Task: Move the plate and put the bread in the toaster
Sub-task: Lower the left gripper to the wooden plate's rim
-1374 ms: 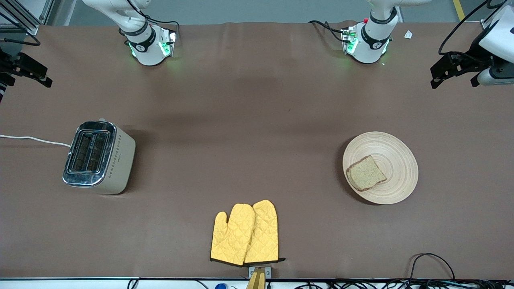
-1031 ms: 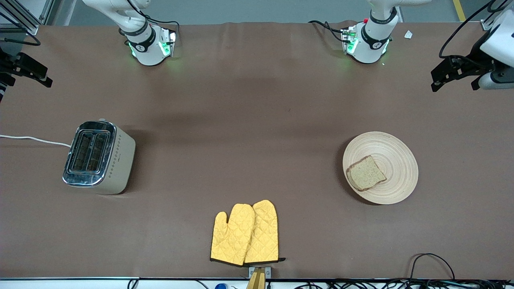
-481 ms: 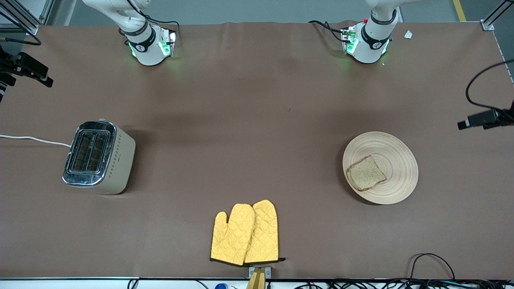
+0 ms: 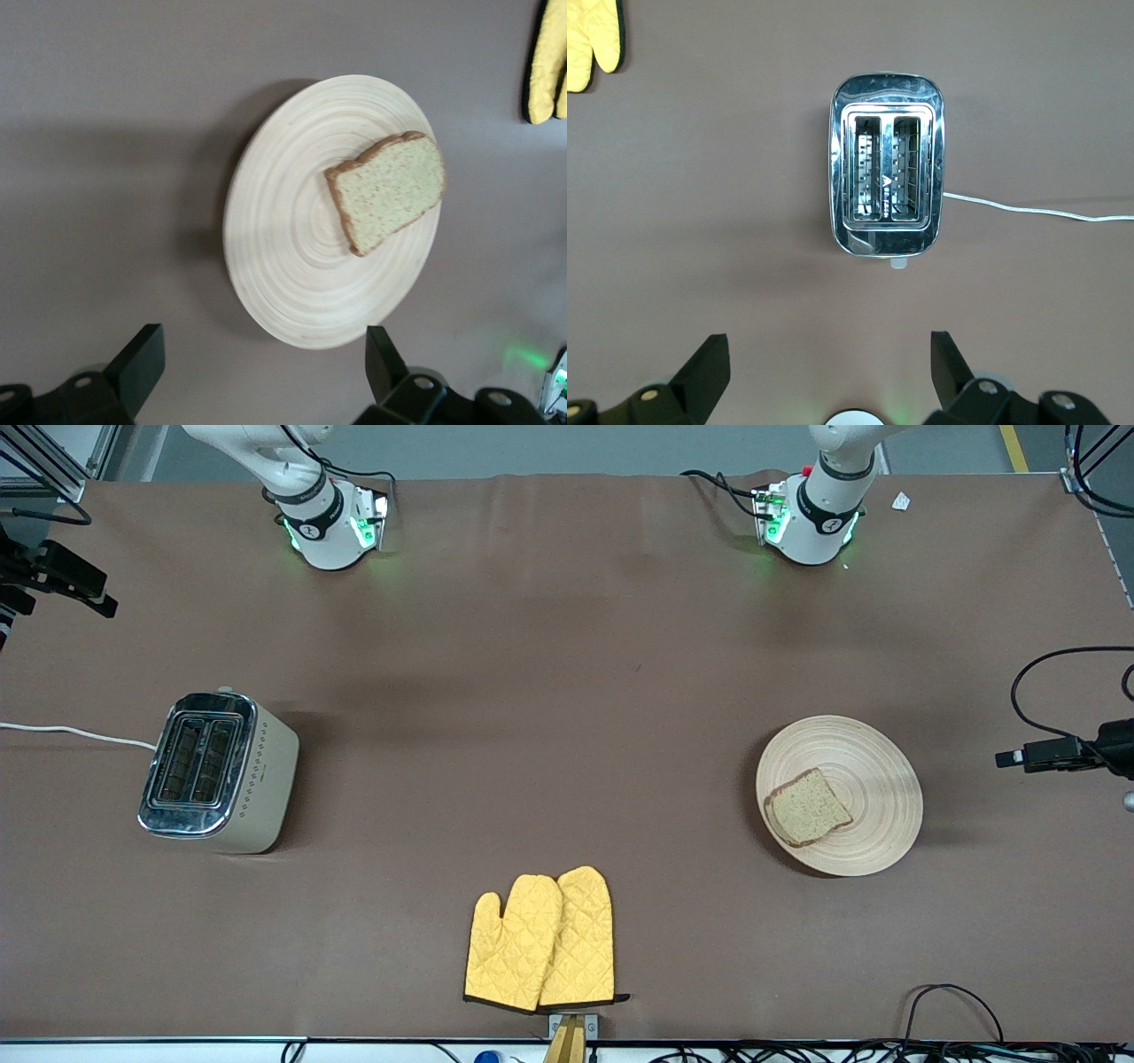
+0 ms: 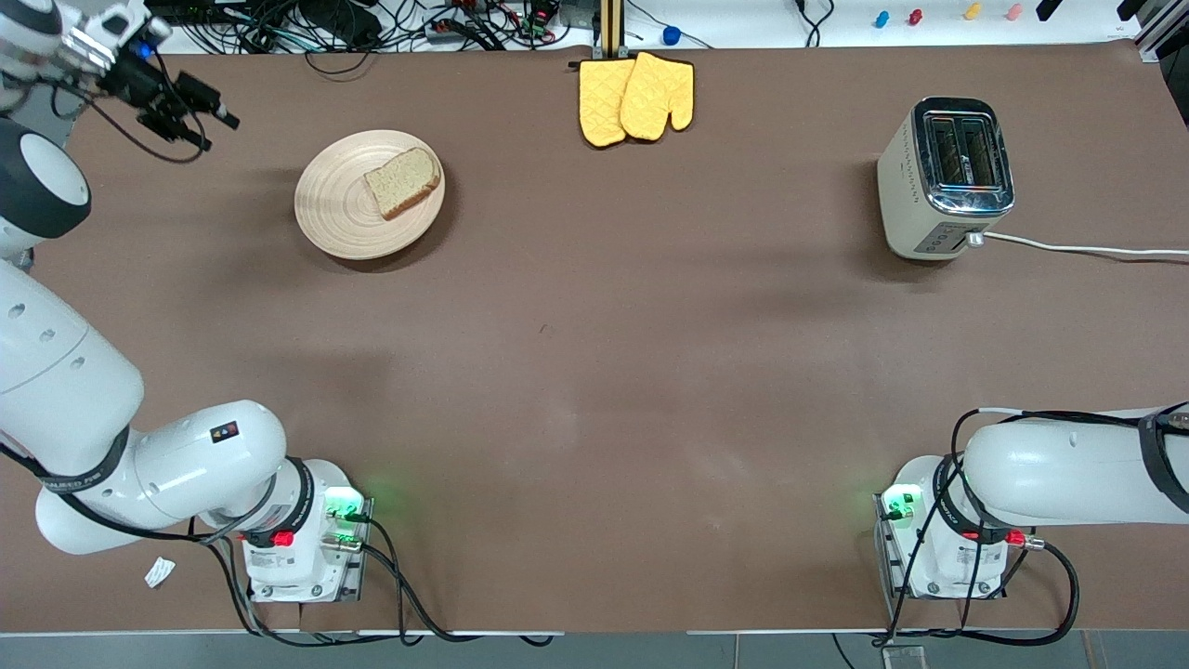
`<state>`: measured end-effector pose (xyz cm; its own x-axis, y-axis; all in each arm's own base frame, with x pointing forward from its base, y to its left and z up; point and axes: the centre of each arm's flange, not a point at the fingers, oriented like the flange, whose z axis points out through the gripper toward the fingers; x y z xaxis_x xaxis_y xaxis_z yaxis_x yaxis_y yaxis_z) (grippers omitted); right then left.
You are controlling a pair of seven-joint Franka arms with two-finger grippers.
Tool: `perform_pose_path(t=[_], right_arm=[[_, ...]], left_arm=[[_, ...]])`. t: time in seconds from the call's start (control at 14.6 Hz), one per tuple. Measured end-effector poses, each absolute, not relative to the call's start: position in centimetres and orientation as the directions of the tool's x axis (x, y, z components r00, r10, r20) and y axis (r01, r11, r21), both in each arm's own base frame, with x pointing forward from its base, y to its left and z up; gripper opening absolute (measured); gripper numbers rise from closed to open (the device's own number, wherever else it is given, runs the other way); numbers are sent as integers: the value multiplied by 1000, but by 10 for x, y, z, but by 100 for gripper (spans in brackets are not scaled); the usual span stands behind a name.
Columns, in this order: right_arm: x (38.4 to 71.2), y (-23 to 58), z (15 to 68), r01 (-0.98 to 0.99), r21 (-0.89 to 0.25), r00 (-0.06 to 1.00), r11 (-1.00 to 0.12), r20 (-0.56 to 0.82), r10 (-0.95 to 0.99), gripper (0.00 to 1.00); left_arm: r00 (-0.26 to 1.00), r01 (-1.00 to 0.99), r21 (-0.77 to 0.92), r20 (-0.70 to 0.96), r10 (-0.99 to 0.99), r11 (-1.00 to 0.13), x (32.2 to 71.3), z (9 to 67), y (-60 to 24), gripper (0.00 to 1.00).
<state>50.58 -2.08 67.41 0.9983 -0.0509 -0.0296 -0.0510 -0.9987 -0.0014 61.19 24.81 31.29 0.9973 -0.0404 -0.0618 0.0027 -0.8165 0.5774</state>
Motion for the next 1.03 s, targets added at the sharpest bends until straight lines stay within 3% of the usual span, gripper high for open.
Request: perform_pose_path(t=[0.27, 0.34, 1.03], right_arm=[[506, -21, 674, -51, -1, 998, -999, -30, -51, 100], [506, -21, 674, -51, -1, 998, -999, -30, -51, 100], [506, -21, 674, -51, -1, 998, -999, -30, -51, 100]], left_arm=[[999, 18, 701, -47, -21, -713, 599, 221, 269, 90], [999, 21, 722, -45, -17, -692, 600, 208, 265, 84], [999, 44, 828, -38, 22, -559, 605, 142, 230, 69]])
